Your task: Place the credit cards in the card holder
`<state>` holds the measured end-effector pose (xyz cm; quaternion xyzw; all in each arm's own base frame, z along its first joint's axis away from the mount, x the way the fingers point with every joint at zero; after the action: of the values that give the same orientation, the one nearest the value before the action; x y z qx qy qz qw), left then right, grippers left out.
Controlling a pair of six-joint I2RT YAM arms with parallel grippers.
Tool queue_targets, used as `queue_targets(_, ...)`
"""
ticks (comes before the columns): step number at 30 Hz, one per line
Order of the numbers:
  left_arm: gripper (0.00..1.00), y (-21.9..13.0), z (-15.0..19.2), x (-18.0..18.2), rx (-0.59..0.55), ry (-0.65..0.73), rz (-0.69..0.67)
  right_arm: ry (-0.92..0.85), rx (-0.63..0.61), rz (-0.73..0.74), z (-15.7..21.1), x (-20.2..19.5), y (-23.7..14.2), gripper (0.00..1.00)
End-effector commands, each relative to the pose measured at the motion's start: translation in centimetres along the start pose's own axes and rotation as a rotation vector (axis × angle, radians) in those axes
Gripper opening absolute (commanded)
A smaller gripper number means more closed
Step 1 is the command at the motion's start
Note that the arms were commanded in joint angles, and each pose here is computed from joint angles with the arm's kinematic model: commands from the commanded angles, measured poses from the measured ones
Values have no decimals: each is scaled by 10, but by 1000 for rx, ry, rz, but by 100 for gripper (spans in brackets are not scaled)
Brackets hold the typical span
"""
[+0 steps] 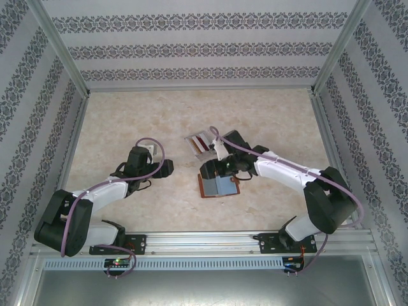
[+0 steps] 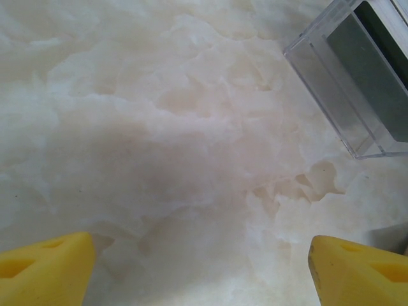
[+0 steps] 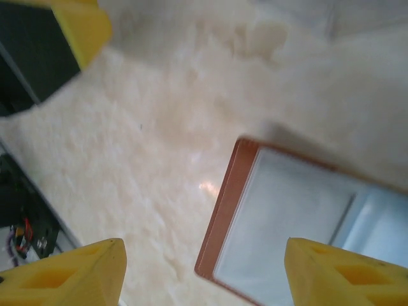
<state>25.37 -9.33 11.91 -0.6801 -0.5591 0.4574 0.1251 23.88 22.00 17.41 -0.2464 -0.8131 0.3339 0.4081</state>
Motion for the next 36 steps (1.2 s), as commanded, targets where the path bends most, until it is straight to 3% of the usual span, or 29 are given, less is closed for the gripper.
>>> queue_targets(1, 87, 1, -2, 0, -4, 14, 5, -62, -38, 121, -21, -5, -10, 67)
queue_targets(9, 88, 1, -3, 0, -14, 21, -2, -81, -159, 456, -87, -33, -13, 72)
queue_targets(11, 88, 0, -3, 0, -13, 20, 1, -90, -162, 581, -101, -42, -15, 78)
queue_targets(14, 88, -1, -3, 0, -22, 25, 2, -125, -169, 659, -114, -49, -15, 98)
queue_targets(18, 88, -6, -4, 1, -44, 34, -19, -121, -199, 715, -126, -56, -16, 98)
queue_targets(21, 88, -7, -3, 2, -52, 36, -23, -107, -199, 697, -128, -65, -18, 98)
queue_targets(27, 89, -5, -3, 0, -34, 27, 2, -16, -189, 502, -134, -96, -22, 98)
queue_targets(36, 89, -5, -3, 2, -44, 25, -23, -110, -66, 350, -153, -98, 5, 88)
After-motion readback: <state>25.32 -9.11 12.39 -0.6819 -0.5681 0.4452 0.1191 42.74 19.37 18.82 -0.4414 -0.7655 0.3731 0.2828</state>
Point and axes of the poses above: each hand's point on the last joint's axis, 136 mm out from that joint toward the fingers, its own y axis out along the fingers, its own x axis along the line the jaws close on, z = x × y, the point moved 9 cm from there along -y, back along the fingers, and after that the axes turned 10 degrees about -y, right-handed, at the moved point
